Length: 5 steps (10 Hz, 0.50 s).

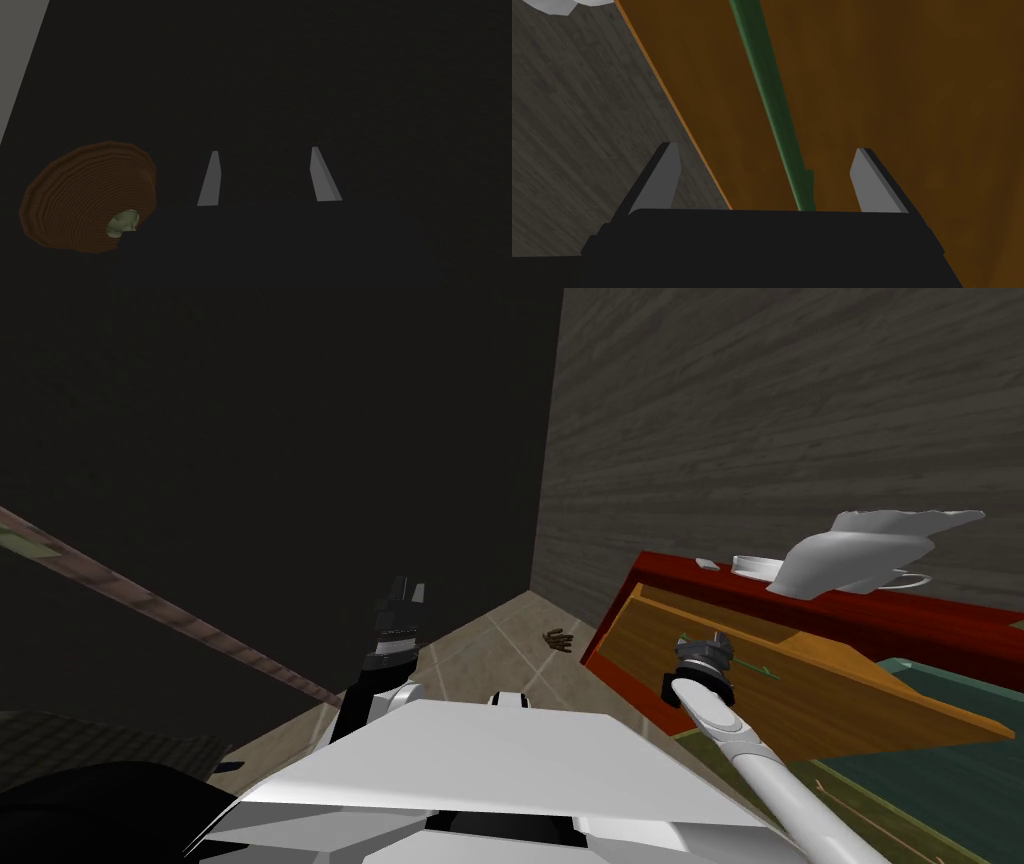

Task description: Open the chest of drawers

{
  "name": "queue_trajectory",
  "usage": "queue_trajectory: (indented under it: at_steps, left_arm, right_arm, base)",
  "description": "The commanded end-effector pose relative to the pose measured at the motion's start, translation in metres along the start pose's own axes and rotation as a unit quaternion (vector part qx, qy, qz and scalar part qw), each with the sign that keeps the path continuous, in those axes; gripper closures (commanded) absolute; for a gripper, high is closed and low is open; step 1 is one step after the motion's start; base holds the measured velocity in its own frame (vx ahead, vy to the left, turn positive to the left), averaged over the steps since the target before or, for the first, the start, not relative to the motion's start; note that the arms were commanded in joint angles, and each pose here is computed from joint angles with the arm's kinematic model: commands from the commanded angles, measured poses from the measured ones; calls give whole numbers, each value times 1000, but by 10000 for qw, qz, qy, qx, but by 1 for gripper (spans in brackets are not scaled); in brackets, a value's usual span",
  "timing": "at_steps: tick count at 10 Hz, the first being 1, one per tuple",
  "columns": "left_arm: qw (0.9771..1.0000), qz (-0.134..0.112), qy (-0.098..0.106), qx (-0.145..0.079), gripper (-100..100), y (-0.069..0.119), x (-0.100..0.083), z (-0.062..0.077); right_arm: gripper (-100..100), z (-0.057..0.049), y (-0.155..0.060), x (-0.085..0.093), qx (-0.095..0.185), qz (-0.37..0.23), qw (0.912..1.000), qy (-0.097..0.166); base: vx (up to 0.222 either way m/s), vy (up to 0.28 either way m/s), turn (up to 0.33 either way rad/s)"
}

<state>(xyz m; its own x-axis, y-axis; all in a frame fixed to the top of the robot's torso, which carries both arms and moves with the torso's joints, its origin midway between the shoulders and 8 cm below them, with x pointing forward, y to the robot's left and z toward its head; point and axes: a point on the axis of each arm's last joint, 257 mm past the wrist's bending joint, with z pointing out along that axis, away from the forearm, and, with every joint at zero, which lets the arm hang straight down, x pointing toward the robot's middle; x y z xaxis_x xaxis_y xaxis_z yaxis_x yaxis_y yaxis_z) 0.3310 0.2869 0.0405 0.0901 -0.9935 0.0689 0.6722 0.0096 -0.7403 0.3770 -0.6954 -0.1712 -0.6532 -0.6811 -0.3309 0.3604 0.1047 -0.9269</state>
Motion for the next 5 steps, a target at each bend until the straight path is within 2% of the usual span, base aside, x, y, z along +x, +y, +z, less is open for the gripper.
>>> queue_trajectory:
  at_steps: [1, 2, 3, 5]
  left_arm:
    - [10000, 0, 0, 0, 0, 0, 0, 0]
    - [10000, 0, 0, 0, 0, 0, 0, 0]
    - [10000, 0, 0, 0, 0, 0, 0, 0]
    - [10000, 1, 0, 0, 0, 0, 0, 0]
  right_arm:
    - [-100, 22, -21, -3, -2, 5, 10000, -68]
    - [-100, 18, -19, -3, 7, -1, 10000, -52]
    - [0, 18, -19, -2, -14, -6, 10000, -52]
    - [0, 18, -18, -1, -21, -8, 10000, -50]
  base:
    - [-2, 92, -38]
    - [-1, 41, -16]
    - [-1, 8, -2]
    - [0, 0, 0]
